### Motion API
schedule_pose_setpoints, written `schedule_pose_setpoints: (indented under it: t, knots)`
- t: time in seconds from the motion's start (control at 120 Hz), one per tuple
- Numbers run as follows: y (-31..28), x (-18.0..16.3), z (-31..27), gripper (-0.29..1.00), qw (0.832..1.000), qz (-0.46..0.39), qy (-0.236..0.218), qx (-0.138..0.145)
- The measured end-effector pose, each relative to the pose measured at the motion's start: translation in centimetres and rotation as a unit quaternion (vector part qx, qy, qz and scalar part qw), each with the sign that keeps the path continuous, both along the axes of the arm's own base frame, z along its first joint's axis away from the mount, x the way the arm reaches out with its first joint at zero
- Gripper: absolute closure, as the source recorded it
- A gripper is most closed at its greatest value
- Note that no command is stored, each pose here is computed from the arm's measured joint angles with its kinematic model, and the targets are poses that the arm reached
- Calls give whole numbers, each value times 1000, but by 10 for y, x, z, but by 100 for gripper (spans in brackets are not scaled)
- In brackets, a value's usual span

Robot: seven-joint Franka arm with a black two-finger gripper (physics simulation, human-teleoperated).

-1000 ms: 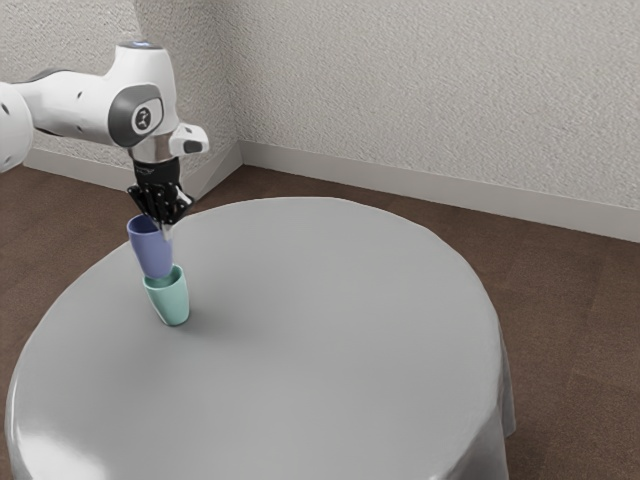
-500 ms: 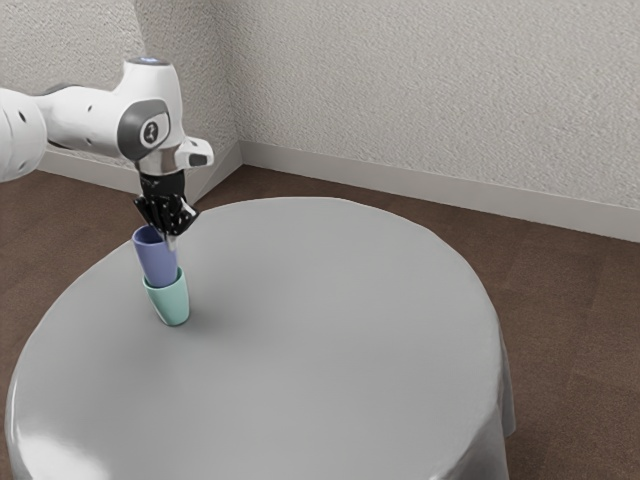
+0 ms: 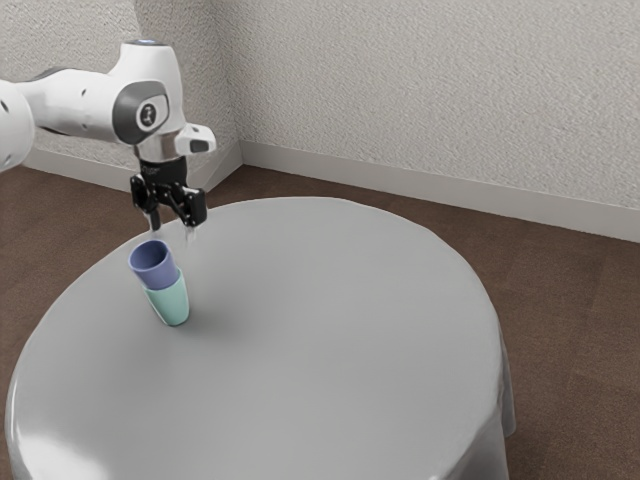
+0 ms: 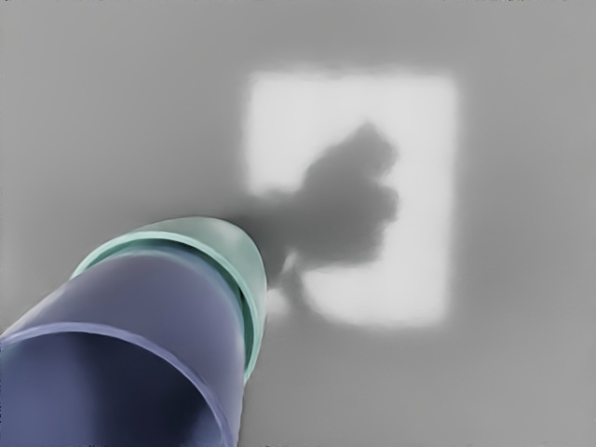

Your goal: Place the right cup onto the left cup

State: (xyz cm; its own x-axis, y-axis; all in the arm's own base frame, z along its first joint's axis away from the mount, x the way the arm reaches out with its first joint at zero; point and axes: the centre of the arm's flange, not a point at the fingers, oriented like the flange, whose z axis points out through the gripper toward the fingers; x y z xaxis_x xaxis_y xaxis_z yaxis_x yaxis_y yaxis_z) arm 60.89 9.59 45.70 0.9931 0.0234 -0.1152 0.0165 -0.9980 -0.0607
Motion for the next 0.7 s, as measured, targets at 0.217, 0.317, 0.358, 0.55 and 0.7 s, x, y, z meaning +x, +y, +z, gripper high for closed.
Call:
schedule_pose_setpoints:
  t: [0.217, 0.317, 0.358, 0.55, 0.7]
  knots:
    - [-36, -20, 49, 4, 1000, -25, -11, -4]
    - [-62, -32, 75, 2, 999, -46, -16, -6]
    - [-71, -36, 82, 2, 998, -53, -15, -7]
    - [-100, -48, 99, 1, 997, -76, -8, -11]
    - [-117, -51, 102, 0, 996, -90, -2, -16]
